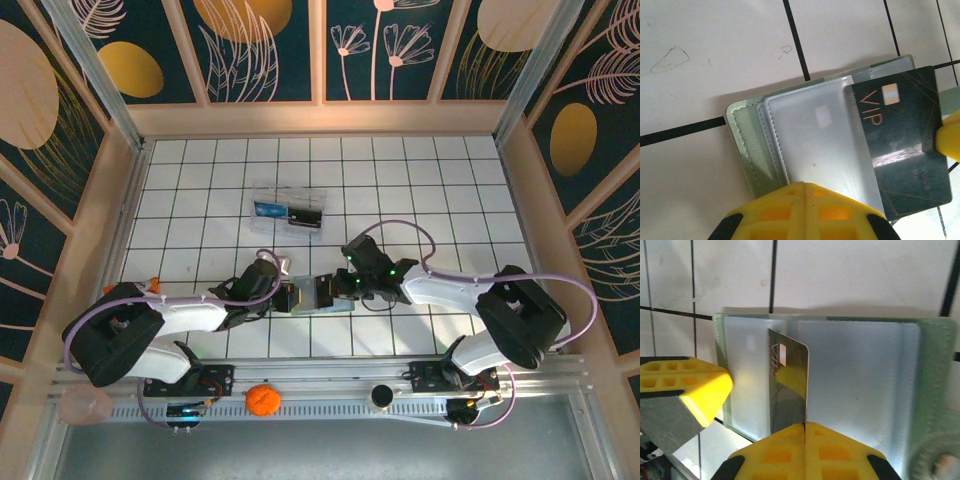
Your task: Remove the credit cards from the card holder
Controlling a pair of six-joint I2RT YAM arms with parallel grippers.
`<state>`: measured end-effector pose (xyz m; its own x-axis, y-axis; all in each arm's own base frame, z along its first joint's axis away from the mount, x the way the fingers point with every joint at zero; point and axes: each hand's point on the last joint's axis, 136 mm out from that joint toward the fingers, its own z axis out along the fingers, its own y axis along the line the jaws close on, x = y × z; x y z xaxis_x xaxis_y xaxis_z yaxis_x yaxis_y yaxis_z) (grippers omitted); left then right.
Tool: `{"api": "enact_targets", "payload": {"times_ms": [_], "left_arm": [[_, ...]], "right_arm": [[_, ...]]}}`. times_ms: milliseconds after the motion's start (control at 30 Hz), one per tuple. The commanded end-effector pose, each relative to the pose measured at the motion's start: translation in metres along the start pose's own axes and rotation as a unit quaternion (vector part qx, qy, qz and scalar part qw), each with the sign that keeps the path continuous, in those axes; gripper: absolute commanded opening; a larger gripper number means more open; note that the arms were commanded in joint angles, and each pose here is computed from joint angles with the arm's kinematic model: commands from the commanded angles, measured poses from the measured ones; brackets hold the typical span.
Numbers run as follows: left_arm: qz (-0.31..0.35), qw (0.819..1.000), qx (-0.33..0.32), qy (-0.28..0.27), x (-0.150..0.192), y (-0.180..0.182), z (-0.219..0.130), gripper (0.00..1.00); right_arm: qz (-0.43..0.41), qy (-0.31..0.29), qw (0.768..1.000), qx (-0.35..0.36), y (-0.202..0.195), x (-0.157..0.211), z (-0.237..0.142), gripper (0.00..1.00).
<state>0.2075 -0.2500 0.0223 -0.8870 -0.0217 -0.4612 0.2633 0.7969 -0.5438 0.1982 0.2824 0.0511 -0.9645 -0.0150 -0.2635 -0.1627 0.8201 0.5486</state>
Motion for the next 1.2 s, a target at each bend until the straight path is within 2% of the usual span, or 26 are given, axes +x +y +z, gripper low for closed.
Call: {"api": "enact_targets", "payload": {"times_ms": [0,367,700,867,967,1000,1167], "left_arm": [[0.006,0.999,-0.021,0.031,0.012,0.010,0.003,0.00],[0.007,0.999,-0.019,0.028,0.009,0.009,0.004,0.00],[0.007,0.999,-0.016,0.027,0.008,0.007,0.006,0.00],[0.008,0.999,-0.017,0.031,0.009,0.008,0.007,0.00],[0.008,0.999,-0.017,0.030,0.008,0.008,0.007,0.00],[0.008,0.999,-0.017,0.030,0.009,0.008,0.007,0.00],[0.007,0.999,-0.018,0.029,0.008,0.008,0.006,0.00]], "right_arm": [[-0.026,-0.007,0.999,0.046,-0.006,-0.004,-0.012,0.00],[-0.060,-0.002,0.996,0.062,0.003,-0.013,-0.020,0.00],[-0.061,0.033,0.997,0.021,0.017,0.005,0.000,0.00],[-0.056,0.022,0.998,0.009,0.019,0.003,0.001,0.24],[-0.057,0.023,0.998,0.010,0.018,0.003,0.003,0.27],[-0.057,0.024,0.998,0.014,0.016,0.003,0.004,0.26],[-0.073,0.002,0.997,0.027,0.015,-0.006,-0.004,0.02]]}}
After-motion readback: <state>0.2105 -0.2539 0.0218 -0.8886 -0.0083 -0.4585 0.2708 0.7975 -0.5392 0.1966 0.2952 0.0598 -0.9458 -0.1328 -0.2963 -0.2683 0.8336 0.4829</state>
